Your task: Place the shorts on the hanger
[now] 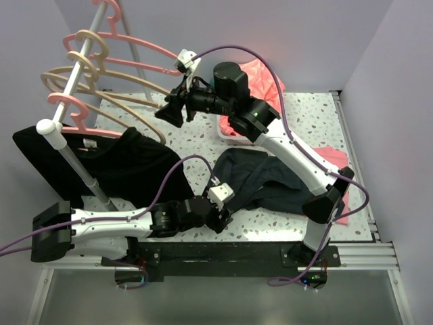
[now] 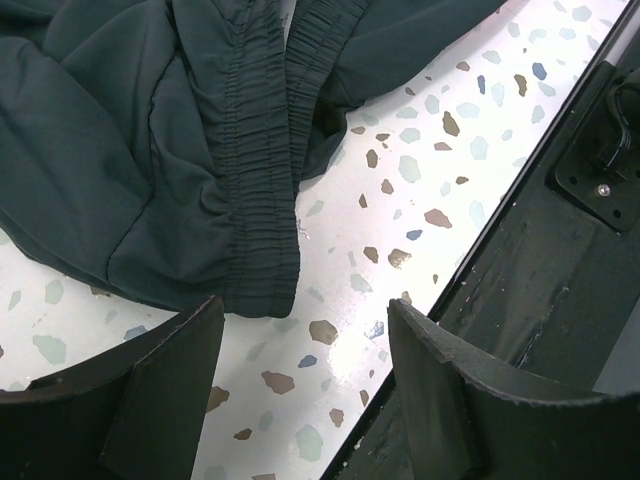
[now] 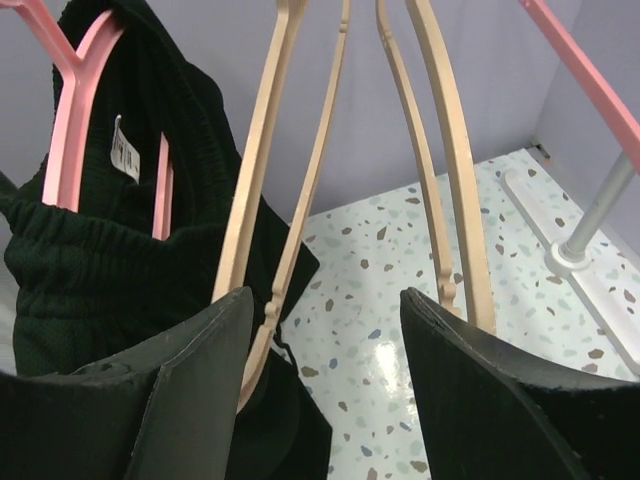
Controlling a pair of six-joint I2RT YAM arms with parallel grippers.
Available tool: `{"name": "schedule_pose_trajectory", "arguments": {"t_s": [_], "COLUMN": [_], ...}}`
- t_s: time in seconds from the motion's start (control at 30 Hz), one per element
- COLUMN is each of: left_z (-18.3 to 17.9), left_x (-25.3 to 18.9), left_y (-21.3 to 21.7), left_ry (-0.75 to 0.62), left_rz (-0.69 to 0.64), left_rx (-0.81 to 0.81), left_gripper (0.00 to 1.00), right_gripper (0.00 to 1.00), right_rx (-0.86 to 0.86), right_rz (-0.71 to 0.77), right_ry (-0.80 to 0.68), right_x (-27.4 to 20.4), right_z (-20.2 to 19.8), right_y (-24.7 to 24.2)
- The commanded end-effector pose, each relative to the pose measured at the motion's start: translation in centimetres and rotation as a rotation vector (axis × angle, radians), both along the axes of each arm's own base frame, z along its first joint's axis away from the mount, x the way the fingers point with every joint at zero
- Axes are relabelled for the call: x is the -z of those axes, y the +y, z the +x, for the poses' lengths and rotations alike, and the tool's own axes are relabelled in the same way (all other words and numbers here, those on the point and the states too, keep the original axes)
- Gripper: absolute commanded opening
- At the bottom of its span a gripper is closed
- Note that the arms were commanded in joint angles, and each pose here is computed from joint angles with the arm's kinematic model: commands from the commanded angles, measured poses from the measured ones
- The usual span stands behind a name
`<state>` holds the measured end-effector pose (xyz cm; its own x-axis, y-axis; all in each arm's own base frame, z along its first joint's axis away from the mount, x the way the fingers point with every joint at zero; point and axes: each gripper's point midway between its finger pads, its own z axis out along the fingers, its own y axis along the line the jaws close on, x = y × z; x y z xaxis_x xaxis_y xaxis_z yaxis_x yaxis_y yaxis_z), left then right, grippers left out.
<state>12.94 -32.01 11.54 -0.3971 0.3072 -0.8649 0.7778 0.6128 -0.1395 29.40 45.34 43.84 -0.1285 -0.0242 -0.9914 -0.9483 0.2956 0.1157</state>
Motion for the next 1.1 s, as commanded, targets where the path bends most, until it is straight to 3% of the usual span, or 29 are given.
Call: {"name": "schedule_pose_trajectory", "arguments": {"t_s": [0.0, 0.53, 0.77, 0.87, 1.07], "left_z": [0.2, 0.2, 0.2, 0.3, 0.6], "left_x": [-1.2, -1.1, -1.4, -1.5, -2.0], "left_y": [-0.9, -0.9, -1.0, -1.0, -1.0], "left_ry": [-0.026, -0.029, -0.032, -0.033, -0.036], "left_rz": [-0.035, -0.029, -0.023, -0.026, -0.036], "left_rx": [0.014, 0.016, 0.019, 0.015, -0.009], "left_gripper": [0.71, 0.71, 0.7, 0.69, 0.67], "right_gripper": [0.64, 0.61, 0.27, 0.0, 0.0], "right_rx": [-0.047, -0.065, -0.052, -0.033, -0.02], "right_rz": [0.109, 0.001, -0.023, -0.006, 0.047], "right_ry": [-0.074, -0.056, -0.062, -0.082, -0.137], "right_x": [-5.6, -1.1, 0.0, -0.8, -3.5], "right_z": [-2.1, -2.0, -1.2, -0.9, -1.4], "right_y": [0.0, 3.4, 4.0, 3.7, 2.9]}}
